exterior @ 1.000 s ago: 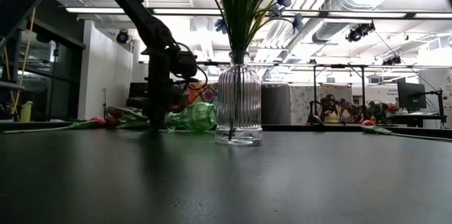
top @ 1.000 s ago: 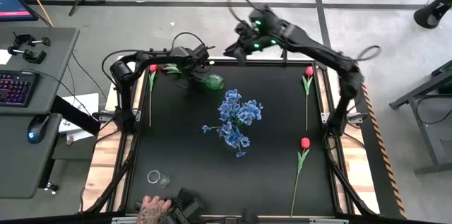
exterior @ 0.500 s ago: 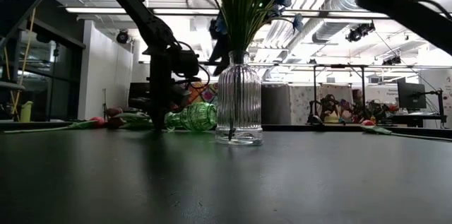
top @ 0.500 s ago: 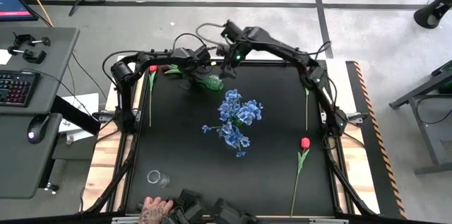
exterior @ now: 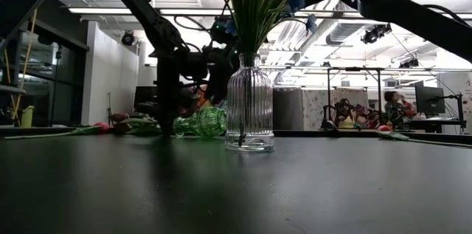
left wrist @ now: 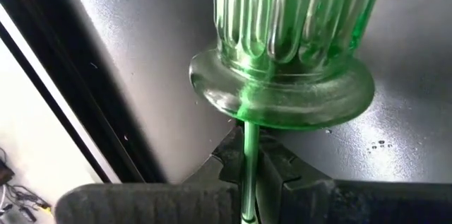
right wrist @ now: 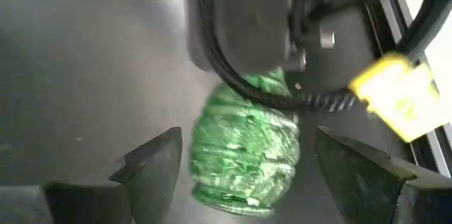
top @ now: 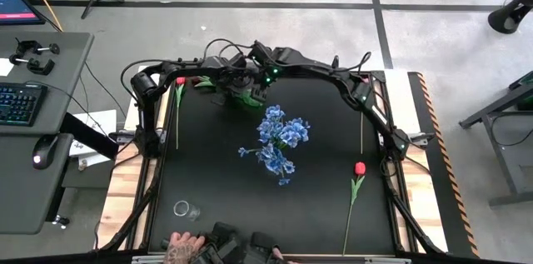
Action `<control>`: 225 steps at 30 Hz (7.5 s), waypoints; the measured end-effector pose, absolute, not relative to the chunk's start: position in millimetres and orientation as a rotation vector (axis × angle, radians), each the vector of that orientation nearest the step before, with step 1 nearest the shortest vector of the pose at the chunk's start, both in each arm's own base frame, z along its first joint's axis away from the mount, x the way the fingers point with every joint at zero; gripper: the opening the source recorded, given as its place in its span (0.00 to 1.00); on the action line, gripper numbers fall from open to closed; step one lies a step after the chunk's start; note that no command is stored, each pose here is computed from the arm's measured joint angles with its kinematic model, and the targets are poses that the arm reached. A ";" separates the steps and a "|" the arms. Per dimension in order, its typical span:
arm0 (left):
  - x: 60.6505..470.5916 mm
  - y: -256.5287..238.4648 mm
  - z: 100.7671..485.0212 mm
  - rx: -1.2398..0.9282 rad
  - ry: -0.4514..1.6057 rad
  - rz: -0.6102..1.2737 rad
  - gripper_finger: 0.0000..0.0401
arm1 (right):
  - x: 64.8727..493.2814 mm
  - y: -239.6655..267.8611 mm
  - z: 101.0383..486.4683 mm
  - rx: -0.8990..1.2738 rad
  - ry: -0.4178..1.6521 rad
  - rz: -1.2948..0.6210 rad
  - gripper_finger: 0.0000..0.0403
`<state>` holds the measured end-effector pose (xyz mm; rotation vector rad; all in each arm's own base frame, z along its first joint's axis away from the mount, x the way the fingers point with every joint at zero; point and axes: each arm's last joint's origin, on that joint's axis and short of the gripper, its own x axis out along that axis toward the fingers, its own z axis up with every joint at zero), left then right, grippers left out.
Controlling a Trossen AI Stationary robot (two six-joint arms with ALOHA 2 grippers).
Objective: Sort flowers into vase by color
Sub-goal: Adjust the green vase on the table
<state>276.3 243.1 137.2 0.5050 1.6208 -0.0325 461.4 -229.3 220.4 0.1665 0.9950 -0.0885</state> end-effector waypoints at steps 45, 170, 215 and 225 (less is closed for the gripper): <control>276.3 251.7 156.2 0.464 1.449 0.045 0.00 | 457.2 -227.2 175.7 0.226 1.136 -0.171 0.76; 319.8 233.7 162.9 0.452 1.085 0.043 0.00 | 382.3 -245.9 216.1 0.288 0.924 -0.015 0.60; 331.0 231.2 167.6 0.465 0.985 0.066 0.00 | 383.1 -213.8 185.5 0.067 1.185 -0.132 0.60; 334.9 225.8 167.7 0.457 0.963 0.035 0.00 | 383.1 -220.1 206.6 0.116 1.176 -0.122 0.60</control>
